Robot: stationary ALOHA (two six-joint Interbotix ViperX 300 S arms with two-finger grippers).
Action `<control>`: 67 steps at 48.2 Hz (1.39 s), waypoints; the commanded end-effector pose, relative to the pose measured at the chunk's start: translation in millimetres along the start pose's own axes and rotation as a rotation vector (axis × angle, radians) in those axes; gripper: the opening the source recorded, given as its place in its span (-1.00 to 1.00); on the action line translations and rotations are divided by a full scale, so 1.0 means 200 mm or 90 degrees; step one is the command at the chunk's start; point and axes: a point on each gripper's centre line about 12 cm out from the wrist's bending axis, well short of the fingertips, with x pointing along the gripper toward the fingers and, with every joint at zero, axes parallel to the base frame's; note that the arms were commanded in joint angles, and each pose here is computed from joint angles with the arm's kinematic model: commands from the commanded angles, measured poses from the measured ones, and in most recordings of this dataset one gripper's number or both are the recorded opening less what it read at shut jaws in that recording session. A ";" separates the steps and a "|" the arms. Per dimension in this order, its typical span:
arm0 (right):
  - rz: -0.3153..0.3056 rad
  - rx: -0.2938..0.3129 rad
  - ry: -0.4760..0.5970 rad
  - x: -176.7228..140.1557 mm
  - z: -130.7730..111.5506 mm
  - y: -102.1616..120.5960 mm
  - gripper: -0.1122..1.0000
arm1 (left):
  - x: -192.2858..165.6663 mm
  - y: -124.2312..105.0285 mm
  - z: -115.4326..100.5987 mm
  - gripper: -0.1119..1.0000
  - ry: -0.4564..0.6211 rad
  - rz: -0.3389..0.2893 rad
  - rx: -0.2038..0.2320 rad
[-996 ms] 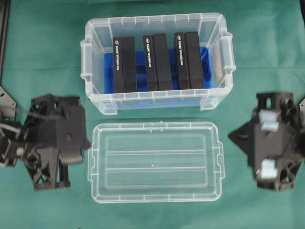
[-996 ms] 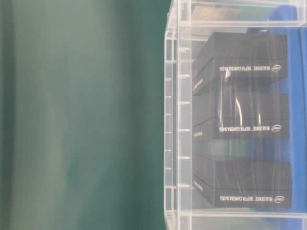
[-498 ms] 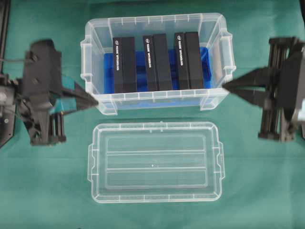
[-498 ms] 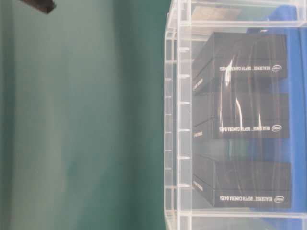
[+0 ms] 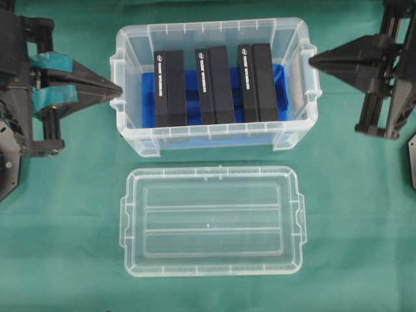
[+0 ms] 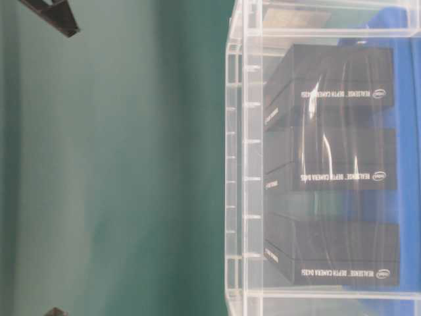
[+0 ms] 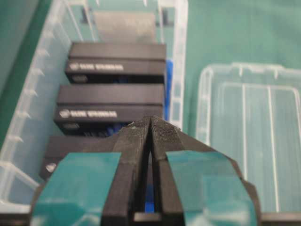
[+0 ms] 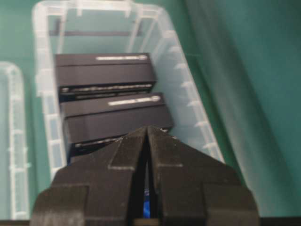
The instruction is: Clamp the lid of the box with both arms, then lift and open it.
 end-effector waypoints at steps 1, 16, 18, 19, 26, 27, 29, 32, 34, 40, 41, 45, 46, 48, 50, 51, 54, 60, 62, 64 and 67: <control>-0.008 0.008 -0.038 -0.03 0.02 -0.05 -0.79 | -0.03 0.03 0.03 -0.77 -0.034 0.009 -0.001; -0.003 0.014 -0.088 -0.07 -0.10 -0.11 -0.79 | -0.06 0.11 -0.06 -0.77 -0.087 0.035 -0.013; -0.003 0.014 -0.088 -0.06 -0.12 -0.11 -0.79 | -0.06 0.12 -0.08 -0.77 -0.093 0.037 -0.014; -0.002 0.013 -0.089 -0.06 -0.13 -0.11 -0.79 | -0.07 0.12 -0.09 -0.77 -0.095 0.038 -0.015; -0.003 0.015 -0.087 -0.03 -0.21 -0.13 -0.79 | -0.07 0.15 -0.15 -0.77 -0.102 0.049 -0.022; -0.002 0.015 -0.088 -0.03 -0.21 -0.13 -0.79 | -0.07 0.16 -0.16 -0.77 -0.104 0.051 -0.023; -0.002 0.016 -0.088 -0.03 -0.23 -0.13 -0.79 | -0.07 0.16 -0.17 -0.77 -0.108 0.050 -0.023; 0.000 0.017 -0.090 -0.02 -0.25 -0.13 -0.79 | -0.07 0.16 -0.18 -0.77 -0.113 0.049 -0.022; 0.002 0.017 -0.091 -0.01 -0.27 -0.14 -0.79 | -0.07 0.16 -0.19 -0.77 -0.117 0.048 -0.022; 0.003 0.020 -0.096 0.00 -0.31 -0.15 -0.79 | -0.05 0.16 -0.24 -0.77 -0.116 0.047 -0.021; 0.004 0.021 -0.098 0.00 -0.32 -0.15 -0.79 | -0.05 0.16 -0.25 -0.77 -0.115 0.048 -0.021; 0.009 0.025 -0.103 0.01 -0.33 -0.15 -0.79 | -0.04 0.16 -0.28 -0.77 -0.118 0.047 -0.024; 0.009 0.025 -0.103 0.01 -0.34 -0.15 -0.79 | -0.04 0.16 -0.29 -0.77 -0.118 0.047 -0.022; 0.012 0.025 -0.103 0.01 -0.35 -0.14 -0.79 | -0.04 0.16 -0.29 -0.77 -0.122 0.045 -0.023; 0.014 0.024 -0.103 0.01 -0.35 -0.14 -0.79 | -0.04 0.16 -0.30 -0.77 -0.125 0.045 -0.022; 0.015 0.025 -0.103 0.02 -0.36 -0.14 -0.79 | -0.04 0.16 -0.30 -0.77 -0.126 0.044 -0.022; 0.016 0.026 -0.102 0.02 -0.37 -0.14 -0.79 | -0.05 0.16 -0.30 -0.77 -0.131 0.042 -0.023; 0.018 0.026 -0.101 0.02 -0.37 -0.14 -0.79 | -0.05 0.16 -0.30 -0.77 -0.134 0.042 -0.024; 0.018 0.026 -0.103 0.02 -0.37 -0.14 -0.79 | -0.05 0.16 -0.30 -0.77 -0.133 0.042 -0.024; 0.018 0.026 -0.102 0.02 -0.37 -0.14 -0.79 | -0.05 0.16 -0.30 -0.77 -0.134 0.043 -0.024; 0.018 0.026 -0.101 0.02 -0.37 -0.14 -0.79 | -0.06 0.16 -0.30 -0.77 -0.135 0.042 -0.024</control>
